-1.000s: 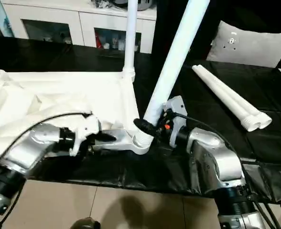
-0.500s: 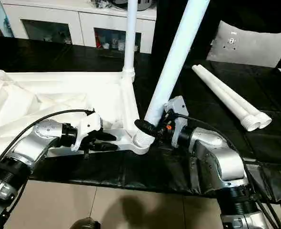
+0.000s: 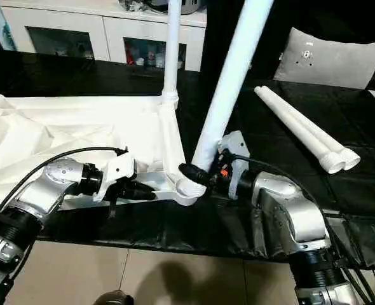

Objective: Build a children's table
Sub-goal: Insert table leg to table base

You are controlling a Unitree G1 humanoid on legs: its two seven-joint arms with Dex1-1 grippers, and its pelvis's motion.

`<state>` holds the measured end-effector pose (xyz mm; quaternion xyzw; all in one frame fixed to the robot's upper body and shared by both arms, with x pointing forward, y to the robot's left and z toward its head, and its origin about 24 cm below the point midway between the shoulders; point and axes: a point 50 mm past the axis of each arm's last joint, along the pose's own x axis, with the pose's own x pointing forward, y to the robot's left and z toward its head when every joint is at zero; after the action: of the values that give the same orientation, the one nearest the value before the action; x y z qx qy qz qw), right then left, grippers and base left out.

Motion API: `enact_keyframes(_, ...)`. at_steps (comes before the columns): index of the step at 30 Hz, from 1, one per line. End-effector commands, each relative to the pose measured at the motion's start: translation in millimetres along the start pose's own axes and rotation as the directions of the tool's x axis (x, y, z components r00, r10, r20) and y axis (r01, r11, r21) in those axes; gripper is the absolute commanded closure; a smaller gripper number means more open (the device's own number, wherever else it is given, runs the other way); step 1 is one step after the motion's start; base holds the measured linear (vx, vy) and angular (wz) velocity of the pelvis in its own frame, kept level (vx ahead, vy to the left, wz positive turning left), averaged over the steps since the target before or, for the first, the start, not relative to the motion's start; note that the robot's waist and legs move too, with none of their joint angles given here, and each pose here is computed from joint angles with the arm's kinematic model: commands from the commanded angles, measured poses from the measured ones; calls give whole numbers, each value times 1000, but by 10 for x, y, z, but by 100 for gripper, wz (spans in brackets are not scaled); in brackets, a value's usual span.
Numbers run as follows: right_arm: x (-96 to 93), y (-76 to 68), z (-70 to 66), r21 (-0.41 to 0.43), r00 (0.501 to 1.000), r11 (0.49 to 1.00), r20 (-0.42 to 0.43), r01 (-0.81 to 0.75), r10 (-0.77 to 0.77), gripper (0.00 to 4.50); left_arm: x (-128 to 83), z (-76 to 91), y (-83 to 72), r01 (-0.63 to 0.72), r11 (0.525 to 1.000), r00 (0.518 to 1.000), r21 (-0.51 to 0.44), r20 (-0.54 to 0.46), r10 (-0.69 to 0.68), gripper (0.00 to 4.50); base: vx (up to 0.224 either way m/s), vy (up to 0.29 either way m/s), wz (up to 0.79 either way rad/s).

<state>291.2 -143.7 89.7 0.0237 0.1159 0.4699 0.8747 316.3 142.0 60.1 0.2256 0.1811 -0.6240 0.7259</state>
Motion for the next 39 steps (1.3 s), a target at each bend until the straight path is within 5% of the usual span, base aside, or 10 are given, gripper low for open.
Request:
enact_keyframes(1, -5, -20, 53, -31, 1000, 999, -15, -8, 7, 258, -33, -107, -29, 24, 1000, 997, -3, -76, -24, 450, 0, 0, 0)
enact_keyframes(9, 29, -38, 56, -45, 999, 999, -43, -27, 25, 258, -47, -66, -67, 45, 999, 997, 14, -64, -44, 450, 0, 0, 0)
enact_keyframes(12, 45, -38, 58, -45, 999, 998, -40, -32, 30, 258, -37, -76, -34, -9, 999, 999, -51, -38, 7, 450, 0, 0, 0)
enact_keyframes(14, 46, -37, 58, -45, 999, 998, -40, -32, 31, 258, -37, -79, -34, -9, 998, 999, -59, -36, 7, 396, 0, 0, 0)
enact_keyframes(21, 68, -23, 55, -41, 999, 998, -23, -41, 40, 258, -79, -177, -36, -24, 997, 998, -74, -58, 20, 348, 0, 0, 0)
enact_keyframes(34, 71, -34, 69, -46, 998, 998, -32, -48, 47, 258, -74, -209, -105, 68, 996, 992, -52, -105, -73, 446, 0, 0, 0)
enact_keyframes(39, 96, -7, 52, -48, 993, 994, -80, -96, 92, 258, -69, -158, -121, 90, 996, 989, 10, -117, -88, 450, 0, 0, 0)
